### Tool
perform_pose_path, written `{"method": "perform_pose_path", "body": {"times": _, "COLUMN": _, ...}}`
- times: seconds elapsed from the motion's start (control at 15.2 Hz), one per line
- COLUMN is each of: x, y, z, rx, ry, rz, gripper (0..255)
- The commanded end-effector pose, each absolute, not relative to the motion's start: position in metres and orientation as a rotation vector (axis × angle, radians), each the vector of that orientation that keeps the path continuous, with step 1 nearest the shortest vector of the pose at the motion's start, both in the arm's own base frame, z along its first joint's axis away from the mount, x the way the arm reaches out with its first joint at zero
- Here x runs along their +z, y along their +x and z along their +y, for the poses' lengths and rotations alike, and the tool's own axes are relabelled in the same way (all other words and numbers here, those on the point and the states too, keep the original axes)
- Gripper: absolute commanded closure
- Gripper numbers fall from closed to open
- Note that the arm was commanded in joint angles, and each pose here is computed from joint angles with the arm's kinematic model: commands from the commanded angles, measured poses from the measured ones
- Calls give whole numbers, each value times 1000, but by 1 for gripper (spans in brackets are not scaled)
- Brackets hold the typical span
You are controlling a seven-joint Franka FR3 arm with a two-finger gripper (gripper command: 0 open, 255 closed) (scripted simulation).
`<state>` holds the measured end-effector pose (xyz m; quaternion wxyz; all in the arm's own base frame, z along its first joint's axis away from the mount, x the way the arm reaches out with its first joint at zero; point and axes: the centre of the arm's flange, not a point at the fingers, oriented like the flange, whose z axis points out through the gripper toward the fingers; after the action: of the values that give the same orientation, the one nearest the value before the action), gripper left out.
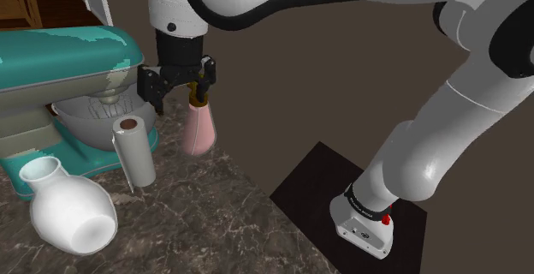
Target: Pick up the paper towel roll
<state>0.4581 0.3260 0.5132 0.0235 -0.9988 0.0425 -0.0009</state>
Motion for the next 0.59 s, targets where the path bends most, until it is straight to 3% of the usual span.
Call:
{"method": "perform_pose_path", "body": {"times": 0.0, "x": 507, "y": 470, "z": 348, "rx": 6, "ry": -3096, "rz": 158, "gripper": 0}}
{"method": "perform_pose_path", "body": {"times": 0.53, "x": 474, "y": 515, "z": 421, "rx": 38, "ry": -3108, "rz": 227, "gripper": 0}}
